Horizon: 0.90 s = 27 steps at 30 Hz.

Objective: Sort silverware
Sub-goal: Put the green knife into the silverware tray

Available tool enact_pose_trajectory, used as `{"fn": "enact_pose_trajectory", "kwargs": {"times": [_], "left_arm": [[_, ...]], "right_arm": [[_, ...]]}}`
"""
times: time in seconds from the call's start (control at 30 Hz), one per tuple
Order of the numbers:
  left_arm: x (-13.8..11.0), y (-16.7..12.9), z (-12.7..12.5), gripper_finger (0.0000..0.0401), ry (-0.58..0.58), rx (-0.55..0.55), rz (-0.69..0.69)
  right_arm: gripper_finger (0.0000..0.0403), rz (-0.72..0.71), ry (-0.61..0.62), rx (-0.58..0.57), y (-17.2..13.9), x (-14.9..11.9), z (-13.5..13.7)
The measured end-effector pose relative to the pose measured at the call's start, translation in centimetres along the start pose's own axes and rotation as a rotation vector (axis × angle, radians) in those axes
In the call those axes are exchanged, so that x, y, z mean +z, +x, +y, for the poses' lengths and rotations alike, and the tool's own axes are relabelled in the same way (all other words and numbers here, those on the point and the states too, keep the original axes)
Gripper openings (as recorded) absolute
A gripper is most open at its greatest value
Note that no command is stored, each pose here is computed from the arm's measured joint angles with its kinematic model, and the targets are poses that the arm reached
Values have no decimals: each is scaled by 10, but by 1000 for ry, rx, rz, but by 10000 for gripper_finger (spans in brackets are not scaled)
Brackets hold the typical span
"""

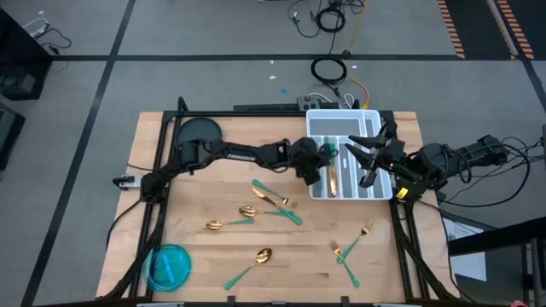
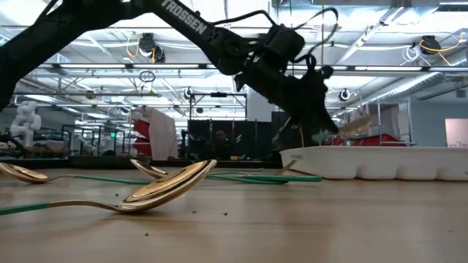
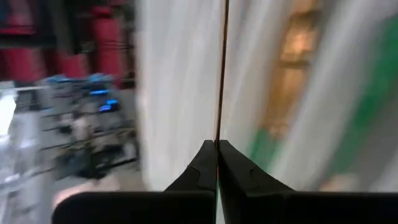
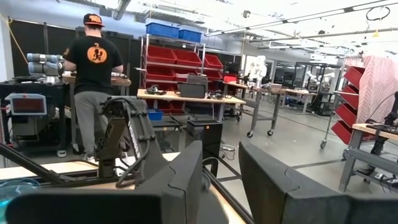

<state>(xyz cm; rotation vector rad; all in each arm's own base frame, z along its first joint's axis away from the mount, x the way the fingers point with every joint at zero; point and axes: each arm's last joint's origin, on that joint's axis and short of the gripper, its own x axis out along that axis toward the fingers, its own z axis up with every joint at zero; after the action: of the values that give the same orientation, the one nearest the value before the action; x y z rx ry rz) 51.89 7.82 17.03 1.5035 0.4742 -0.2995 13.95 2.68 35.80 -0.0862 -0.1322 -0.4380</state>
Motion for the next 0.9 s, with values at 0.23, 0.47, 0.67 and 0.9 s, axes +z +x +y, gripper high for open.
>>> {"fn": "enact_pose_trajectory", "kwargs": {"times": [0.23,0.47,0.67,0.9], "left_arm": [[-1,2,-5,0,33,-23,-43],[4,11,-21,0,43,-86,-54],[2,18,-26,0,42,-55,-28],[3,24,-32,0,44,-77,4]], "right_arm": [[98,-3,-2,23,0,0,1],[98,-4,-5,44,0,0,1],[98,-13,3,76,0,0,2],[98,-13,17,119,0,0,4]]}}
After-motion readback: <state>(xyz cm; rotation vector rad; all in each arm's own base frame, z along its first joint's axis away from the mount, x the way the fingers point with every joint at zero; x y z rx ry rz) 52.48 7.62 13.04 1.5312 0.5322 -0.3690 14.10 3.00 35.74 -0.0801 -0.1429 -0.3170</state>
